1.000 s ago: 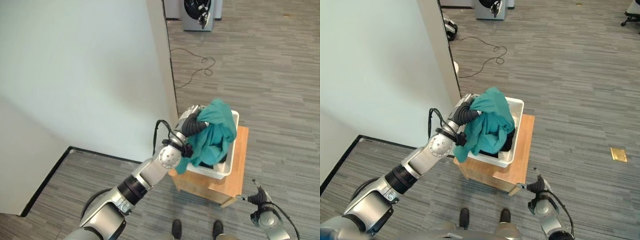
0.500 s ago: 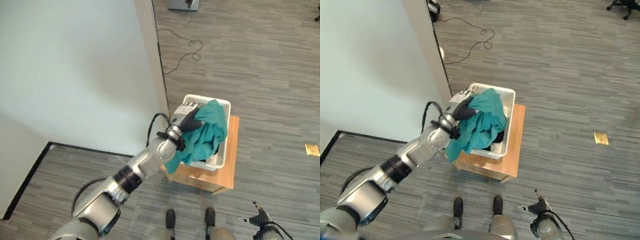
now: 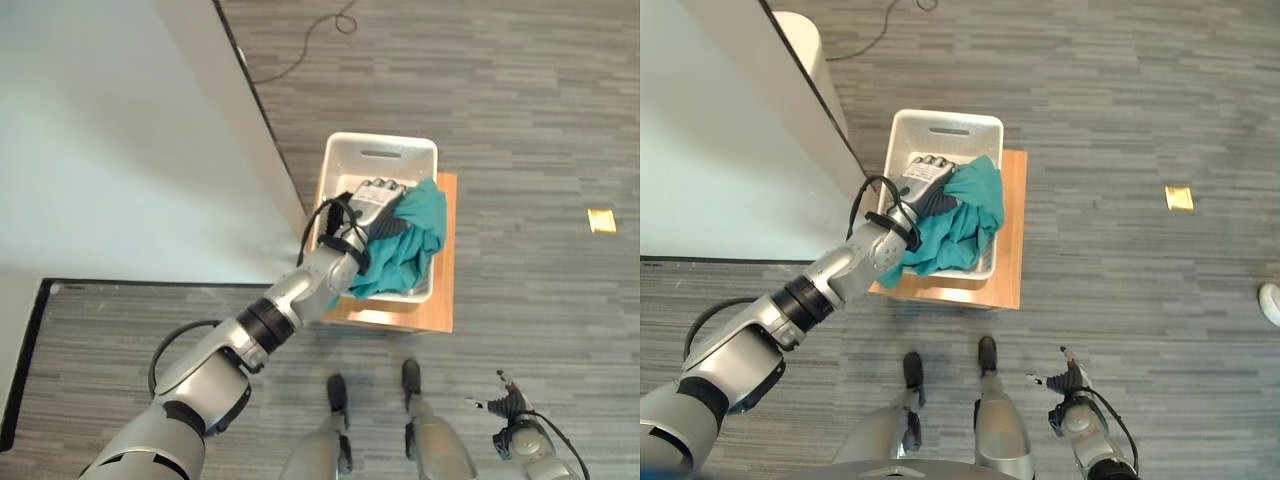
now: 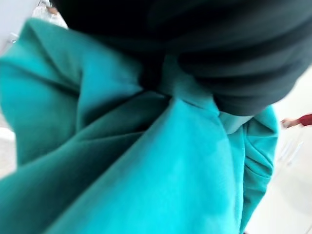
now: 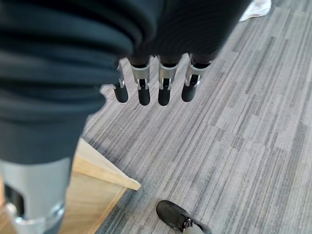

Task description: Pick up bed clothes into laundry basket.

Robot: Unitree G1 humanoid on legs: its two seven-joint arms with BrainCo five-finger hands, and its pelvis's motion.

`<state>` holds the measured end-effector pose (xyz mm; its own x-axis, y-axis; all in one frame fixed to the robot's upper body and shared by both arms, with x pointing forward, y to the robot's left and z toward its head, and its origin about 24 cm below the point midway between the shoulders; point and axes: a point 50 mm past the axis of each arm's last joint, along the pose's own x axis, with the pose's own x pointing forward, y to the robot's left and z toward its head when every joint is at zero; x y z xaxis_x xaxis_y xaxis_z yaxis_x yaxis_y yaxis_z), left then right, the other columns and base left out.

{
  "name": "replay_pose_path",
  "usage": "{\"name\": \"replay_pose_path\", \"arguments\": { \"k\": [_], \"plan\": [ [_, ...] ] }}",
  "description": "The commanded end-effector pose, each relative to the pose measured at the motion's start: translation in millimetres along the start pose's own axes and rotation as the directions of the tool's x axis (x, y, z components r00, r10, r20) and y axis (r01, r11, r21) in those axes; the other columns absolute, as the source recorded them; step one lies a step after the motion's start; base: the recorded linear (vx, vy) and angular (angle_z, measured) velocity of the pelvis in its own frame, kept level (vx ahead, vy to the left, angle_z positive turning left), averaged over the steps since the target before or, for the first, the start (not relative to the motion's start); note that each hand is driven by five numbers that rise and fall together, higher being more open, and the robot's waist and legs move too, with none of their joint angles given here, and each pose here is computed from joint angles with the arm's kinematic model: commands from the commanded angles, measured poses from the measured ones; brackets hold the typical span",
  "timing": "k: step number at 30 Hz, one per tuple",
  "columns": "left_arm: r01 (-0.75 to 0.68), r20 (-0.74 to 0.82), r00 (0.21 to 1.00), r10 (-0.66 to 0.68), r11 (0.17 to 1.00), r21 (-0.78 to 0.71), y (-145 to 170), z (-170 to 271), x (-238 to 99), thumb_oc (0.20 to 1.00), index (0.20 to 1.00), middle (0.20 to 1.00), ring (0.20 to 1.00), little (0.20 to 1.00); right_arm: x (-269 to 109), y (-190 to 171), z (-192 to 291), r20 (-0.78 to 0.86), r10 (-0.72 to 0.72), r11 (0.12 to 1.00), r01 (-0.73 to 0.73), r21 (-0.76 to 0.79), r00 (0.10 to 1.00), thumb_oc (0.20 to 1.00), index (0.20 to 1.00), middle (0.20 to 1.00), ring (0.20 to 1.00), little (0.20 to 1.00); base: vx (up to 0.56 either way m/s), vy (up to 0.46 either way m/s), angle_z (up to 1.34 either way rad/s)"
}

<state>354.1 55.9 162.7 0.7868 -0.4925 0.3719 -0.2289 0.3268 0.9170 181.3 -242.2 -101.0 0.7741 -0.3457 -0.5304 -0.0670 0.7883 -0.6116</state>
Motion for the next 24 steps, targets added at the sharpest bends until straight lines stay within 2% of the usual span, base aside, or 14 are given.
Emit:
{"name": "replay_pose_path", "arguments": {
  "k": [1,7,8,9,11,14,17,19,21,22,23,24],
  "plan": [
    [-0.127,0.038,0.992,0.124,0.986,0.11,36,6,34,1.0,1.0,1.0,1.0,1.0,5,-14,12,0.063,-0.049,0.998,0.047,0.041,0.997,1.0,1.0,1.0,1.0,1.0,0.01,0.011,-0.25],
    [-0.138,0.032,0.99,0.134,0.974,0.177,45,5,45,1.0,1.0,1.0,1.0,1.0,5,-11,23,0.106,-0.029,0.997,0.021,0.073,0.994,1.0,1.0,1.0,1.0,1.0,0.0,0.003,-0.02],
    [-0.074,-0.092,0.991,0.102,0.959,0.273,46,-57,9,1.0,1.0,1.0,1.0,1.0,3,-7,18,0.091,-0.02,0.997,0.012,0.081,0.996,1.0,1.0,1.0,1.0,1.0,0.0,0.0,0.0],
    [-0.022,-0.158,0.985,0.07,0.957,0.289,29,-79,-27,1.0,1.0,1.0,1.0,1.0,0,-5,17,0.104,-0.024,0.996,0.015,0.09,0.994,1.0,1.0,1.0,1.0,1.0,-0.06,-0.028,-0.39],
    [0.014,-0.14,0.99,0.022,0.968,0.251,7,-68,-48,1.0,1.0,1.0,1.0,1.0,-3,-4,22,0.136,-0.014,0.993,-0.003,0.122,0.991,1.0,1.0,1.0,1.0,1.0,-0.05,-0.031,-0.28],
    [0.001,-0.148,0.988,0.032,0.976,0.217,2,-65,-59,1.0,1.0,1.0,1.0,1.0,-6,-8,26,0.165,-0.019,0.992,-0.002,0.129,0.986,1.0,1.0,1.0,1.0,1.0,-0.03,-0.038,0.35],
    [-0.075,-0.142,0.985,0.094,0.988,0.135,9,-57,-67,1.0,1.0,1.0,1.0,1.0,-3,-23,44,0.236,-0.076,0.989,0.042,0.145,0.969,1.0,1.0,1.0,1.0,1.0,-0.02,-0.06,0.23],
    [-0.249,-0.108,0.965,0.241,0.966,-0.071,31,-37,-72,1.0,1.0,1.0,1.0,1.0,-2,-56,64,0.319,-0.204,0.976,0.165,0.145,0.926,1.0,1.0,1.0,1.0,1.0,0.02,-0.097,0.25],
    [-0.285,-0.106,0.956,0.273,0.951,-0.12,35,-33,-75,1.0,1.0,1.0,1.0,1.0,-4,-68,69,0.344,-0.25,0.966,0.209,0.153,0.905,1.0,1.0,1.0,1.0,1.0,0.01,-0.055,0.3],
    [-0.357,0.026,0.928,0.371,0.907,-0.222,53,11,-42,1.0,1.0,1.0,1.0,1.0,-6,-82,78,0.385,-0.297,0.955,0.265,0.136,0.874,1.0,1.0,1.0,1.0,1.0,0.01,-0.053,0.31],
    [-0.34,0.032,0.929,0.368,0.887,-0.312,48,27,-20,1.0,1.0,1.0,1.0,1.0,-3,-84,80,0.381,-0.304,0.953,0.279,0.122,0.873,1.0,1.0,1.0,1.0,1.0,0.02,-0.048,0.54],
    [-0.339,-0.013,0.932,0.363,0.857,-0.389,45,28,-12,1.0,1.0,1.0,1.0,1.0,-4,-90,85,0.399,-0.333,0.943,0.308,0.127,0.855,1.0,1.0,1.0,1.0,1.0,0.04,-0.056,0.54]
  ]
}}
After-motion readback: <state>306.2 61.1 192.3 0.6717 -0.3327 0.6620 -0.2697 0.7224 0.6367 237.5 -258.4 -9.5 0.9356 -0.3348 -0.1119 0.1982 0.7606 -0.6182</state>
